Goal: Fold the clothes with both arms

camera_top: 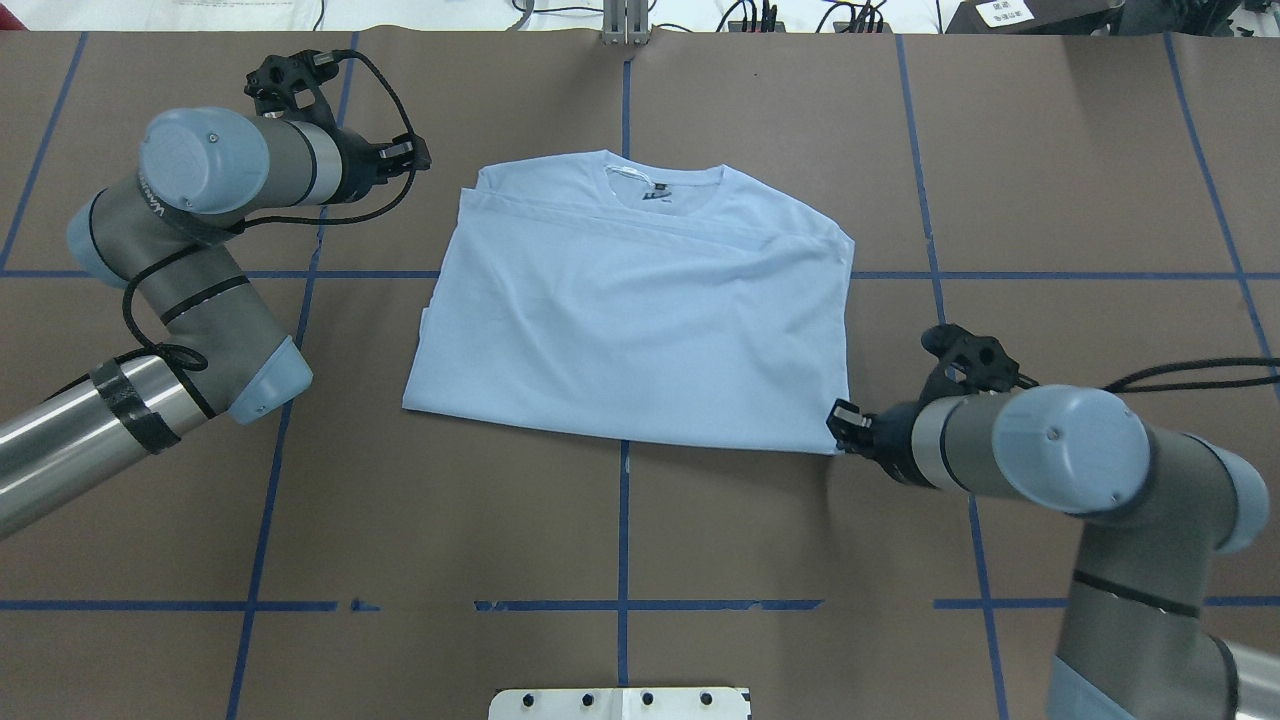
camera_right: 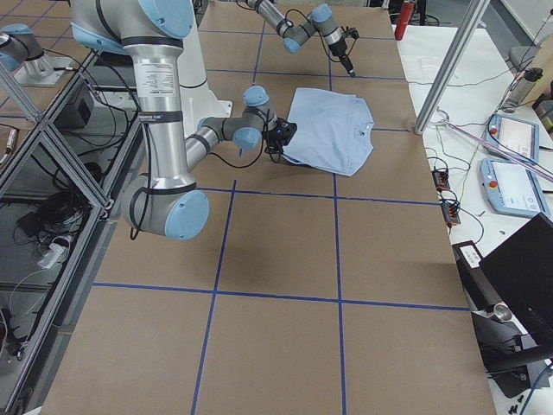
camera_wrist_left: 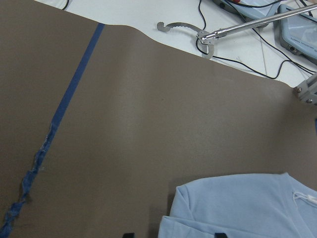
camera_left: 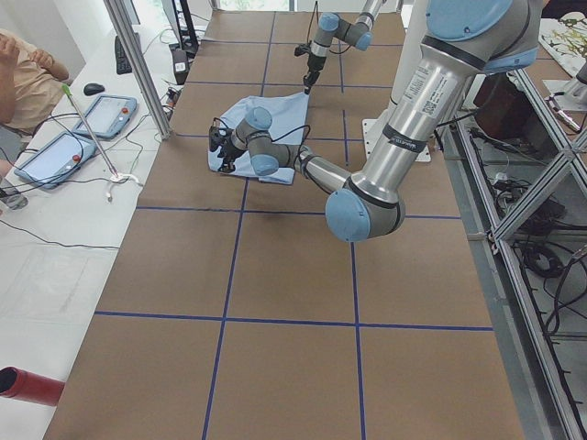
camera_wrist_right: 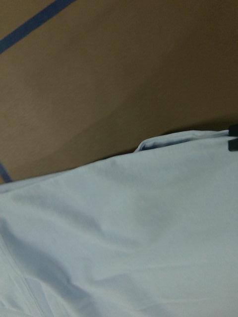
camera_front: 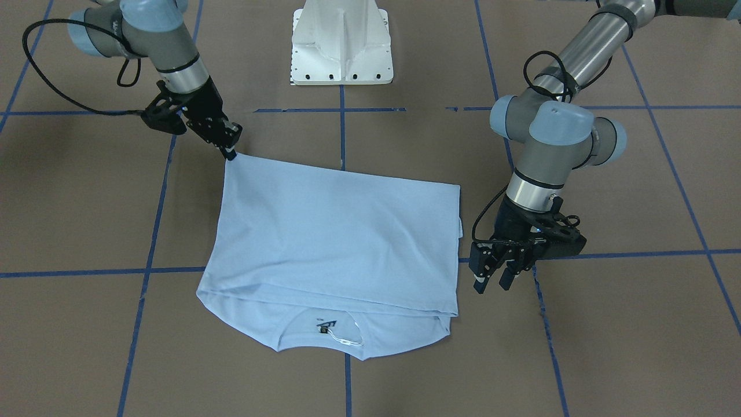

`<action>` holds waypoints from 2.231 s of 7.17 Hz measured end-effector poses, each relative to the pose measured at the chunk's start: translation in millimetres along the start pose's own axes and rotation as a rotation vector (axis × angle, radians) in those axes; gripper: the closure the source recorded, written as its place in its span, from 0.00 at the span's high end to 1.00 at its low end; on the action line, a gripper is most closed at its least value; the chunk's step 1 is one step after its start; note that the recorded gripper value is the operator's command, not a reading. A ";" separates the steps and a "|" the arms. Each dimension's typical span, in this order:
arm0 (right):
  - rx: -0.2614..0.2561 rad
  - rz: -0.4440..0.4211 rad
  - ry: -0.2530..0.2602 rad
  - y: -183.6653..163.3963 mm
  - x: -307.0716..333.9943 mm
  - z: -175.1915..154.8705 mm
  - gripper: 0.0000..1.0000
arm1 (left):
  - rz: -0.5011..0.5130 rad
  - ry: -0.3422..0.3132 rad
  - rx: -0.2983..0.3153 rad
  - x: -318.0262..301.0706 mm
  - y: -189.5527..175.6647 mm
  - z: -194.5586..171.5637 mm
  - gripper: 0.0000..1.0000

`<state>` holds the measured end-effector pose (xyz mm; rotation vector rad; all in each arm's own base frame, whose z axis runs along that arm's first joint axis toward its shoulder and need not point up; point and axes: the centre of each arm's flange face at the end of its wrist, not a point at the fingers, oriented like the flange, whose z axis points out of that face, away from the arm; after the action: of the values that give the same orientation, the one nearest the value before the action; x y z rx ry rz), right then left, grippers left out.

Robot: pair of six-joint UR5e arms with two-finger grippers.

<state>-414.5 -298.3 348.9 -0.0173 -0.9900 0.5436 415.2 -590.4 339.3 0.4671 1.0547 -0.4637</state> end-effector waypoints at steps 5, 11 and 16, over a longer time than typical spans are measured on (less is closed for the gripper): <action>-0.296 -0.002 0.094 154.2 63.4 -57.8 0.99 | -0.110 0.134 -0.179 24.4 88.7 -68.7 0.66; -0.056 0.018 -0.015 83.9 30.0 -36.4 1.00 | -0.345 -0.057 -0.309 38.8 229.0 -113.9 0.68; 0.019 0.004 -0.056 17.9 -13.1 -16.7 1.00 | -0.377 -0.183 -0.307 28.8 264.6 -101.5 0.67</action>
<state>-414.4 -284.8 324.6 0.0125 -1.0401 0.5597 506.0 -322.2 308.6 -0.0505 1.0163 -0.6518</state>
